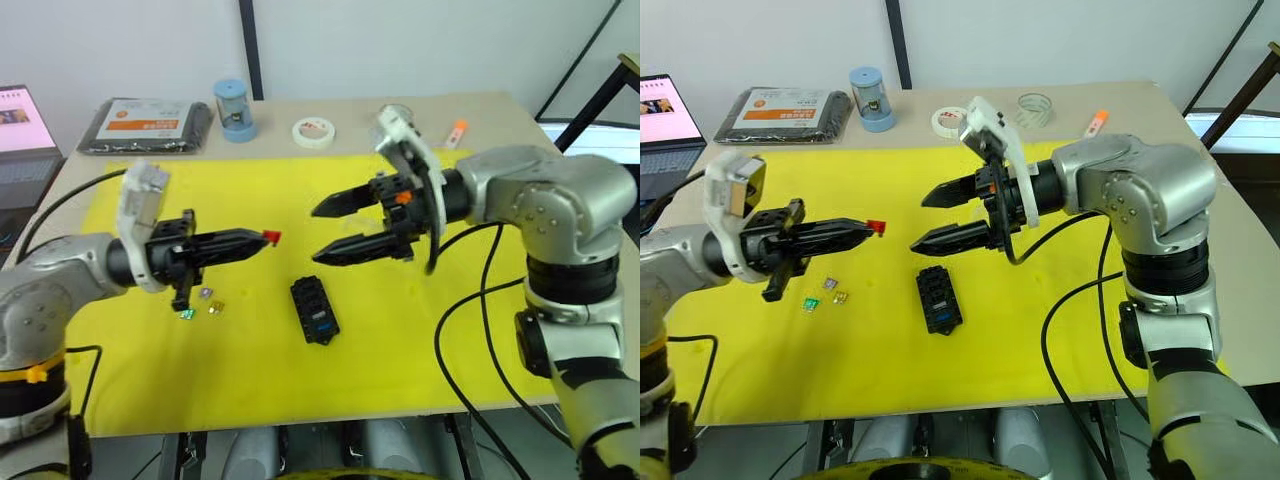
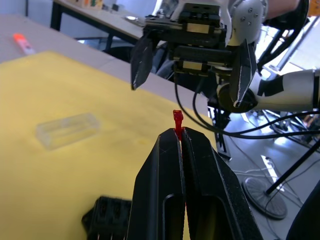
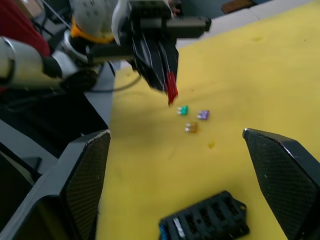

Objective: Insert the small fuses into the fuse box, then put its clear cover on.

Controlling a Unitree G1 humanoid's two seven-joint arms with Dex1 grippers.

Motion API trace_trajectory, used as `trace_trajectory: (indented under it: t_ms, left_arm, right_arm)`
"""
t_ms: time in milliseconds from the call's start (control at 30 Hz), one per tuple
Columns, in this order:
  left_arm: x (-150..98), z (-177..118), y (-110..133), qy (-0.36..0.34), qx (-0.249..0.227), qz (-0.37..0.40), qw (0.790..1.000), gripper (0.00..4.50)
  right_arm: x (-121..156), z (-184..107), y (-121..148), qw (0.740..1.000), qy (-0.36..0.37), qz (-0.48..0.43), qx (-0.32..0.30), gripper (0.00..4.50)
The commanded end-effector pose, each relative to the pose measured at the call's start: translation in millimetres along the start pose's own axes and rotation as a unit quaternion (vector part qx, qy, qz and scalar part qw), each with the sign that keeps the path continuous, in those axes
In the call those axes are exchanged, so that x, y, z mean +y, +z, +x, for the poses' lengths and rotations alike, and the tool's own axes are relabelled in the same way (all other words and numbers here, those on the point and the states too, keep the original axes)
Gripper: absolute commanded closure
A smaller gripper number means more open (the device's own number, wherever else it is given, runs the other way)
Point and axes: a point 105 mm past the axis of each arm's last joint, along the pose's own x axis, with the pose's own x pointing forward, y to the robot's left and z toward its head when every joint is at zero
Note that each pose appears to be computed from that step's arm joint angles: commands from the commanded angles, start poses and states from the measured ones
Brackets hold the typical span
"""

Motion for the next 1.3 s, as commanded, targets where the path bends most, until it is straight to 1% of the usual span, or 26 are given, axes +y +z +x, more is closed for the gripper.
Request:
trace_trajectory:
  t_ms: [33, 67, 133, 467, 500, 567, 600, 1300]
  left_arm:
    - [-4.9, 9.8, 5.4, -0.019, -0.005, 0.024, 1.000, 4.50]
    - [-5.6, 11.7, 5.6, -0.024, -0.005, 0.026, 0.999, 4.50]
    - [-5.5, 14.9, 6.5, -0.028, -0.008, 0.027, 0.999, 4.50]
    - [-3.3, 18.5, 6.9, -0.028, -0.008, 0.033, 0.999, 4.50]
    - [-2.9, 18.0, 6.7, -0.027, -0.007, 0.033, 0.999, 4.50]
    - [-3.0, 17.4, 6.8, -0.025, -0.008, 0.033, 0.999, 4.50]
    - [-3.2, 17.2, 6.6, -0.025, -0.008, 0.033, 0.999, 4.50]
    - [-2.2, 16.7, 5.1, -0.020, -0.007, 0.031, 0.999, 4.50]
  right_arm:
    - [8.1, -4.2, 11.7, 1.000, 0.003, -0.011, -0.016, 0.96]
    - [8.6, -3.8, 11.4, 1.000, 0.002, -0.009, -0.015, 1.35]
    - [8.7, -2.3, 10.8, 1.000, 0.000, -0.004, -0.014, 2.01]
    - [8.4, 3.9, 11.6, 1.000, -0.002, -0.011, -0.012, 2.01]
    - [8.5, 4.0, 11.6, 1.000, -0.001, -0.012, -0.012, 2.38]
    - [8.8, 4.0, 11.5, 1.000, 0.000, -0.012, -0.012, 2.87]
    - [8.8, 4.1, 11.1, 1.000, -0.001, -0.011, -0.011, 3.22]
    - [7.3, 8.0, 8.6, 1.000, -0.004, -0.026, -0.006, 3.22]
